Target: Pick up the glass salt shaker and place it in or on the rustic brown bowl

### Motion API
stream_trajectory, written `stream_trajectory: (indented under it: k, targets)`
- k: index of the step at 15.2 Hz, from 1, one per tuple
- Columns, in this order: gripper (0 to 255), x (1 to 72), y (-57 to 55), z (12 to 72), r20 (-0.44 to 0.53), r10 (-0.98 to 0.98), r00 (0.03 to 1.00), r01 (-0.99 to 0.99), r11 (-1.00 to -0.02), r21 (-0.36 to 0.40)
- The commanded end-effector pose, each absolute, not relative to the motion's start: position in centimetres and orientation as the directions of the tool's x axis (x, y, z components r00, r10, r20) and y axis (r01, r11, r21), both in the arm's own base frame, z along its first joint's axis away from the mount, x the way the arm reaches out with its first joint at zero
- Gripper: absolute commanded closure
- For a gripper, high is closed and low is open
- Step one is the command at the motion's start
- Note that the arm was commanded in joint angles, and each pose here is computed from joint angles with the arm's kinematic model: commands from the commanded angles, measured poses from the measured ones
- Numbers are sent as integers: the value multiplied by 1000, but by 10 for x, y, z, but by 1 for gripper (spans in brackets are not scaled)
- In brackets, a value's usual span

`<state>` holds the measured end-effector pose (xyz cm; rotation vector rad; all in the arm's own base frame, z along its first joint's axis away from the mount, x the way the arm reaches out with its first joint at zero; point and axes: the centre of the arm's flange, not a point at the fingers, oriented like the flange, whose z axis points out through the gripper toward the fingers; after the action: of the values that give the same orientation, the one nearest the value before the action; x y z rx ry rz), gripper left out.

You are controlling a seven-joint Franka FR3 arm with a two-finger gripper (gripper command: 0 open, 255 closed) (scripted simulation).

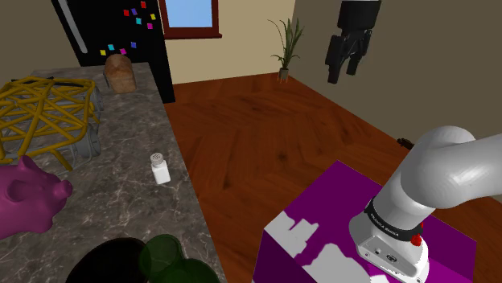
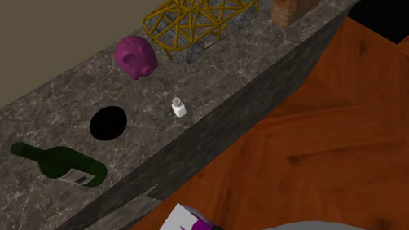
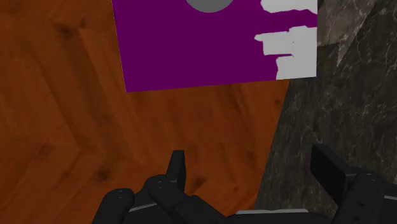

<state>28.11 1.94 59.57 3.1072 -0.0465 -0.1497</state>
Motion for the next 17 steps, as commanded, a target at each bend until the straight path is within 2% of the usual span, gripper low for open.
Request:
stream_trajectory:
  k: [1,17]
  targets:
    - [0,281,19,596,-96,-31,995,-28,-999,32]
    - [0,375,172,502,-89,-130,988,-132,-991,-24]
